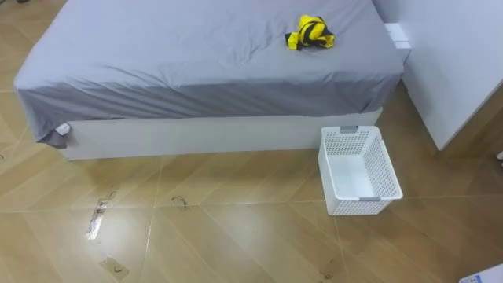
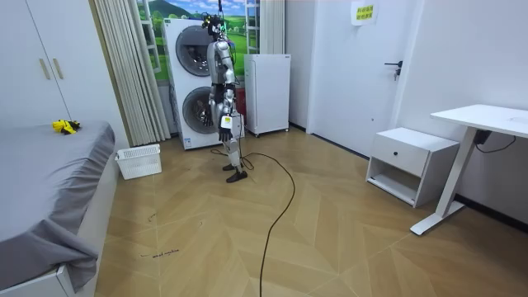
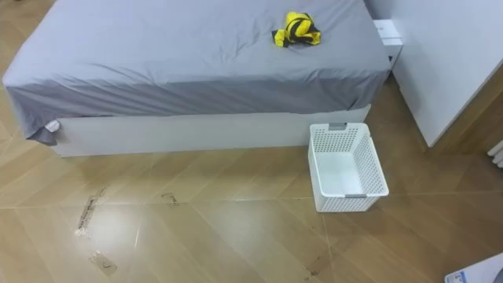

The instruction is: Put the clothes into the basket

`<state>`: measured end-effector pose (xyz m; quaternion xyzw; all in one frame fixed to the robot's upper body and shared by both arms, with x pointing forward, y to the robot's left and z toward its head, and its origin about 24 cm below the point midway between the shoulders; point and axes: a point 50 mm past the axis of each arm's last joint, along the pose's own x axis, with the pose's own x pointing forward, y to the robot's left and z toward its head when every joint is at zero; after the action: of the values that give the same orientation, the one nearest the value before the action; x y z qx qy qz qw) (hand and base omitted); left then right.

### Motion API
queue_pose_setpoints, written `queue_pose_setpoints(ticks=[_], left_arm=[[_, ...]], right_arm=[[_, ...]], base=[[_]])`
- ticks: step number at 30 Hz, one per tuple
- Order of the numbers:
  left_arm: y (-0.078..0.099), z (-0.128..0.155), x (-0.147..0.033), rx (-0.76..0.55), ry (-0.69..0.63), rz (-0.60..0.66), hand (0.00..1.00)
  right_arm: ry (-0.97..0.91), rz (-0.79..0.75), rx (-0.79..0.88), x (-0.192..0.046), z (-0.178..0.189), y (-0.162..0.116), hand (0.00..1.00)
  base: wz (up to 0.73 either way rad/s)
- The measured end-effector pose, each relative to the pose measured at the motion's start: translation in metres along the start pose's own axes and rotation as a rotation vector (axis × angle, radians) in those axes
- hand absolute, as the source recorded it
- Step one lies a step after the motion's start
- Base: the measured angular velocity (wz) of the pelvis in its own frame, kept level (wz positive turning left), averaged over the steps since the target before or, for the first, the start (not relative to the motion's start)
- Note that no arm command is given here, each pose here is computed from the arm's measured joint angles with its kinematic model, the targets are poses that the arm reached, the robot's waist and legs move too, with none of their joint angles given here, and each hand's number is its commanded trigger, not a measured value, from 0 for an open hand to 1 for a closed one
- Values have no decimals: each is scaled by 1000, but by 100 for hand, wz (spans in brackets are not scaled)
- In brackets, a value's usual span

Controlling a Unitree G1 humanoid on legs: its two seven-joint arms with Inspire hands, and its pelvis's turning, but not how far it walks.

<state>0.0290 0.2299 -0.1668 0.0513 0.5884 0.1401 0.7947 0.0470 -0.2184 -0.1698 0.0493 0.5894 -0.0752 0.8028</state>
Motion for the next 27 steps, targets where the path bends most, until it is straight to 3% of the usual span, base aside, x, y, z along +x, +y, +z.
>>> queue_pose_setpoints(ticks=[27], left_arm=[[1, 0, 0, -16, 11, -26, 0]], right_arm=[[0, 9, -9, 0, 1, -1, 0]], base=[[-1]])
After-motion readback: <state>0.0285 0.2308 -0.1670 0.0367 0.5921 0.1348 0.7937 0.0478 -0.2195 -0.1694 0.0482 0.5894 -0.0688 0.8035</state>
